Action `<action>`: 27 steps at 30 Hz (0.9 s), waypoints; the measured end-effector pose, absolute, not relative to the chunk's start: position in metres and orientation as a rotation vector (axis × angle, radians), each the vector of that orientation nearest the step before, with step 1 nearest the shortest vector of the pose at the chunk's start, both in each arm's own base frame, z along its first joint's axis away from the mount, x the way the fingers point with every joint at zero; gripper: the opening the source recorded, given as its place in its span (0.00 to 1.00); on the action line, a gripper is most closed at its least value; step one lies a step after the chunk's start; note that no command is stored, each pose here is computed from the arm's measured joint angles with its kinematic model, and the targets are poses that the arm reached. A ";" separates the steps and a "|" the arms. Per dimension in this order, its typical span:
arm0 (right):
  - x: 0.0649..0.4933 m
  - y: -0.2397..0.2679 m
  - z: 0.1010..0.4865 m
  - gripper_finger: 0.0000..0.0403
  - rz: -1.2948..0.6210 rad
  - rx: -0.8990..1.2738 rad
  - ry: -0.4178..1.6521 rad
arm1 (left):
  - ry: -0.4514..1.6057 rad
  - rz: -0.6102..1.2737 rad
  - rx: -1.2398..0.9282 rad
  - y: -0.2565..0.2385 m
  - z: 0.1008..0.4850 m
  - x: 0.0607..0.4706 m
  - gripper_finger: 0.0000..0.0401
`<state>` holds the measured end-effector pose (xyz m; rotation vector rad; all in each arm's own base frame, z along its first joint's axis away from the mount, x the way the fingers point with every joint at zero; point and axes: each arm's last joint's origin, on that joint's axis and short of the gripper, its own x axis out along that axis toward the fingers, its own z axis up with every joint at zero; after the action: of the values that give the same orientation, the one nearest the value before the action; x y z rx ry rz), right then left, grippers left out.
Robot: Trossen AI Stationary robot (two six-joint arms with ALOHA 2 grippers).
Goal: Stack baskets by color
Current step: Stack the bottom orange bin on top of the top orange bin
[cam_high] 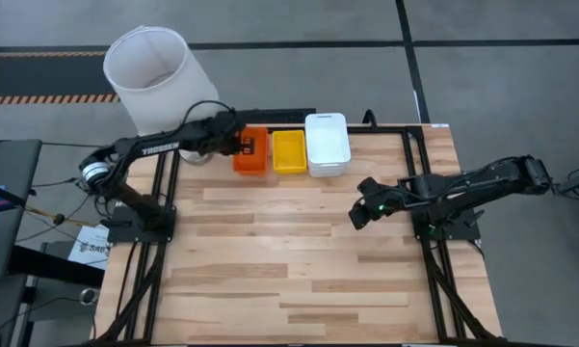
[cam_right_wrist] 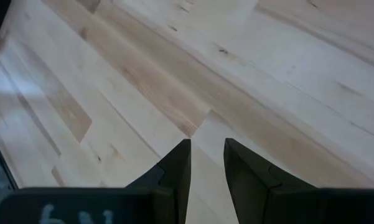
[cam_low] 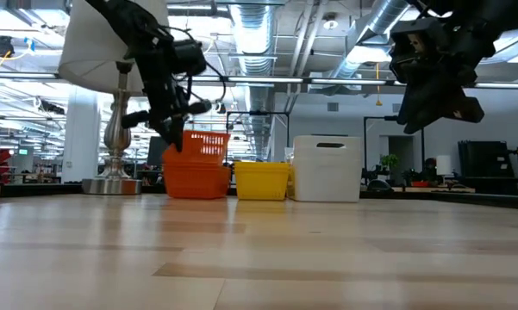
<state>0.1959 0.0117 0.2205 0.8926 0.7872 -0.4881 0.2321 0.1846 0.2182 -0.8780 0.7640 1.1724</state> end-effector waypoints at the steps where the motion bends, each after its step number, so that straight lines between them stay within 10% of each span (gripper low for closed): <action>1: 0.196 0.012 0.221 0.29 -0.488 0.893 0.787 | 0.769 1.174 -0.880 0.186 0.215 0.233 0.00; 13: 0.196 0.012 0.221 0.29 -0.485 0.893 0.789 | 0.764 1.077 -0.946 0.188 0.211 0.239 0.05; 27: 0.196 0.012 0.221 0.29 -0.472 0.865 0.794 | 0.725 1.055 -0.966 0.192 0.233 0.246 0.49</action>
<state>0.1959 0.0119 0.2205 0.8649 0.7945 -0.4716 0.2457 0.1925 0.2328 -0.9657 0.7249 1.0552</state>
